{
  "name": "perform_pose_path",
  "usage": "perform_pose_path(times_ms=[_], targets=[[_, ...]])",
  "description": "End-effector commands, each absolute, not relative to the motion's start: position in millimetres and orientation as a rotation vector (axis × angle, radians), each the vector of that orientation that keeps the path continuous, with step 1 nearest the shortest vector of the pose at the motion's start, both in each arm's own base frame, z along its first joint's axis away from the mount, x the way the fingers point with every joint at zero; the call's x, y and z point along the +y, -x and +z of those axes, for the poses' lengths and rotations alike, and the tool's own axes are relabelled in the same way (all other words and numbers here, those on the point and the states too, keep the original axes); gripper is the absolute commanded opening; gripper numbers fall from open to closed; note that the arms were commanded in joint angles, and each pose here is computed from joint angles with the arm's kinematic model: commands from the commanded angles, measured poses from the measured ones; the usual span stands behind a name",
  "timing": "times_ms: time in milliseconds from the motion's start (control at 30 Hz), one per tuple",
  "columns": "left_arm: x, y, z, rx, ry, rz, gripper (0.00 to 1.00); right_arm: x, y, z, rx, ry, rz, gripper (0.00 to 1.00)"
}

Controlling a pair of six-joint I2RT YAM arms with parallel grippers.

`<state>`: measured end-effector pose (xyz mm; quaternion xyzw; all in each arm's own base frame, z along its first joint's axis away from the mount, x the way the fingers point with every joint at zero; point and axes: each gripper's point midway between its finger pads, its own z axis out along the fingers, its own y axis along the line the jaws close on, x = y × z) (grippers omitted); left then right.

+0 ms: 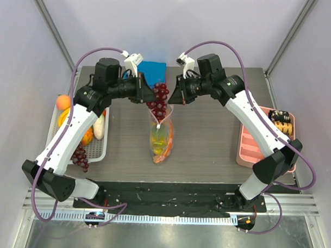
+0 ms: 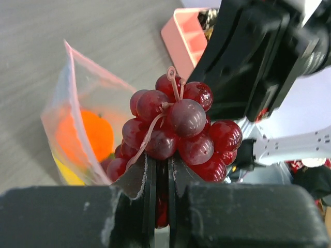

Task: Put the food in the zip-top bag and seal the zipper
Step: Place the fake fruit in the zipper food storage bag.

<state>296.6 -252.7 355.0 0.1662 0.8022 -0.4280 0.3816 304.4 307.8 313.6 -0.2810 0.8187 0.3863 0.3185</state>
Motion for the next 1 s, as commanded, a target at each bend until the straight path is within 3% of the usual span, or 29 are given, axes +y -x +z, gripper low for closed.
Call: perform_pose_path(times_ms=[0,200,333,500,567,667,767,967], targets=[[-245,-262,377,1.984,-0.521,-1.114,0.0,305,-306,349,2.026,0.736,0.997,0.01],[-252,-242,335,2.179,-0.603,-1.116,0.01,307,-308,363,1.974,0.764,0.994,0.01],[-252,-237,320,2.251,-0.571,-1.117,0.13,310,-301,371,1.933,0.81,1.022,0.01],[-246,-241,313,2.286,-0.541,-1.064,0.48,311,-293,373,1.899,0.863,1.018,0.01],[-244,-243,318,2.285,-0.53,-1.052,0.71,313,-290,373,1.896,0.876,1.021,0.01],[-238,-246,339,2.225,-0.575,-1.039,0.89,314,-286,373,1.892,0.893,1.022,0.01],[-228,-248,365,2.096,-0.722,-0.932,1.0,312,-284,372,1.887,0.906,1.011,0.01],[-207,-226,355,1.93,-1.13,-0.77,1.0,311,-281,368,1.884,0.929,1.008,0.01]])
